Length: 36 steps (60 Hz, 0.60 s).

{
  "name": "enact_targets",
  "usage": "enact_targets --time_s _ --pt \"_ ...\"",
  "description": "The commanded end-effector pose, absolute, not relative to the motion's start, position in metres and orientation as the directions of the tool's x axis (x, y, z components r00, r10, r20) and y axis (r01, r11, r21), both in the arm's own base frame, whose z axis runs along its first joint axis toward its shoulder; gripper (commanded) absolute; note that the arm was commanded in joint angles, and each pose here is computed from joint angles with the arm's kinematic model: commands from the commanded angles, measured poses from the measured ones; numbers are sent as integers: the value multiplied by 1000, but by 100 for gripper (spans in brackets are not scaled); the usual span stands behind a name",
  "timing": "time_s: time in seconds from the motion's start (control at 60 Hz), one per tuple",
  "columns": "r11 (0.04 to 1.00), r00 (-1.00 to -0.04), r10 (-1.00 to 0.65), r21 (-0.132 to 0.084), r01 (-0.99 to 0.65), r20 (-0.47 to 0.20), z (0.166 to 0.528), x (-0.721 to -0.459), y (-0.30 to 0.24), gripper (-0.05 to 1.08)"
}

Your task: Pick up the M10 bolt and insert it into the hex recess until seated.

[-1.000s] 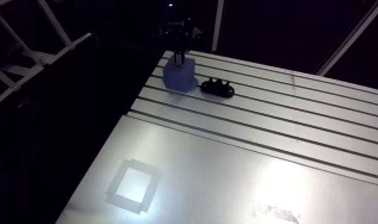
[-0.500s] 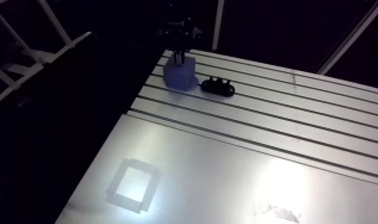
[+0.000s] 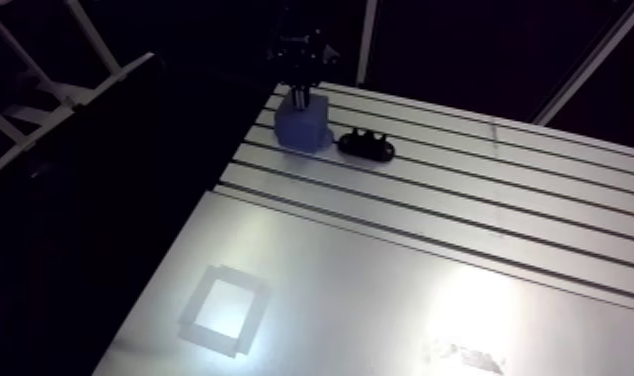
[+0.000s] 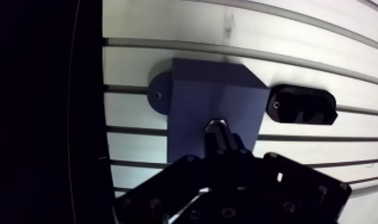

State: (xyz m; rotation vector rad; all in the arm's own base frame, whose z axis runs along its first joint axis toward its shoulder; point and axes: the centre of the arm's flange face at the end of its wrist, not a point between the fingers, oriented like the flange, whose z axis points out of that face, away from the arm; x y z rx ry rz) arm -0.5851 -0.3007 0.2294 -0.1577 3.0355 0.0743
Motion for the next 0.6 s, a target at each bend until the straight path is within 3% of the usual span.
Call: enact_targets --time_s 0.017,0.6 --pt "993 -989 -102 43 -107 -104 229 -585 -301 107" --pt "994 -991 -101 37 -104 -92 237 -587 -301 107"
